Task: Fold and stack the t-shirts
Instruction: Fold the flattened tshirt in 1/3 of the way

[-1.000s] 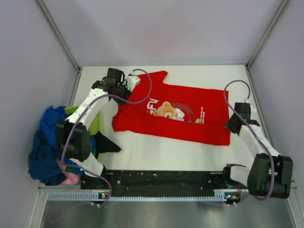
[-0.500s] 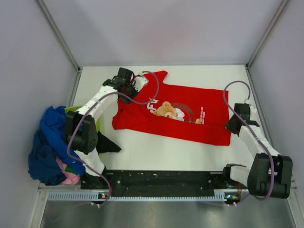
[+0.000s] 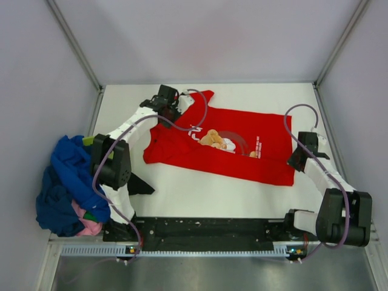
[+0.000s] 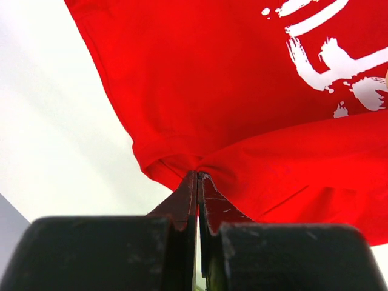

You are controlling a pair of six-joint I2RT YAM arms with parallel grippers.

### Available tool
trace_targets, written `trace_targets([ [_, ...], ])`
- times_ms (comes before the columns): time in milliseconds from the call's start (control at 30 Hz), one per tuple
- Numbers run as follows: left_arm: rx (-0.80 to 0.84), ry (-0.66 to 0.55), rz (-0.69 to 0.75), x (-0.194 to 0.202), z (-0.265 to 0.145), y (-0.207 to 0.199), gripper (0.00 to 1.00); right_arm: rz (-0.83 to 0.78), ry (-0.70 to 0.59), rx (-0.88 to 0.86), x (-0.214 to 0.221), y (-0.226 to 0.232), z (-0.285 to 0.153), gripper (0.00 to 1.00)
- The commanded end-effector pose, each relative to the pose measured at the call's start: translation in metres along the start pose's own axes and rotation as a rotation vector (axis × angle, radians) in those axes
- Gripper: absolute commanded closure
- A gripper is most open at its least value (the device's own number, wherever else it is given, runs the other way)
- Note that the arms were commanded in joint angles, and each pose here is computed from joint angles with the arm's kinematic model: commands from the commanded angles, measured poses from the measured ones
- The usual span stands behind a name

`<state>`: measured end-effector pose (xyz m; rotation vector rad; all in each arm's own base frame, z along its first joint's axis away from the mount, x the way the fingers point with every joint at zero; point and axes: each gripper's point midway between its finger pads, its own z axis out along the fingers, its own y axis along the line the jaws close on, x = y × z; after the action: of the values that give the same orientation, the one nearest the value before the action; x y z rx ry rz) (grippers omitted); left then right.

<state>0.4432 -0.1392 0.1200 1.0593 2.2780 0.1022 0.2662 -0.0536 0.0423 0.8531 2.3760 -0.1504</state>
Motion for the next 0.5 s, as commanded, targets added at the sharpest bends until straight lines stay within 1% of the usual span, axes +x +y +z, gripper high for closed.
trace_targets([
  [0, -0.112, -0.014, 0.023, -0.015, 0.004, 0.022, 1.0, 0.021, -0.08, 0.013, -0.028, 0.002, 0.002, 1.0],
  [67, -0.159, 0.024, 0.007, -0.007, 0.004, 0.028, 1.0, 0.021, -0.085, 0.023, -0.031, 0.001, 0.003, 1.0],
  [200, -0.186, 0.055, 0.003, 0.0, 0.008, 0.032, 0.99, 0.017, -0.083, 0.026, -0.035, 0.005, 0.008, 1.0],
  [233, -0.184, 0.06, -0.004, 0.0, 0.009, 0.031, 0.93, 0.015, -0.083, 0.026, -0.036, 0.005, 0.009, 1.0],
  [267, -0.181, 0.064, -0.005, 0.0, 0.01, 0.031, 0.87, 0.012, -0.08, 0.026, -0.037, 0.006, 0.01, 0.96],
  [333, -0.185, 0.064, -0.015, -0.003, 0.013, 0.033, 0.71, 0.002, -0.079, 0.025, -0.041, 0.009, 0.013, 0.8],
  [400, -0.212, 0.071, -0.021, -0.008, 0.011, 0.044, 0.55, -0.006, -0.083, 0.028, -0.05, 0.012, 0.014, 0.56],
  [433, -0.224, 0.079, -0.034, -0.008, 0.009, 0.05, 0.5, -0.008, -0.083, 0.029, -0.054, 0.014, 0.012, 0.49],
  [467, -0.225, 0.072, -0.049, -0.012, 0.003, 0.057, 0.45, -0.008, -0.089, 0.024, -0.063, 0.017, 0.008, 0.44],
])
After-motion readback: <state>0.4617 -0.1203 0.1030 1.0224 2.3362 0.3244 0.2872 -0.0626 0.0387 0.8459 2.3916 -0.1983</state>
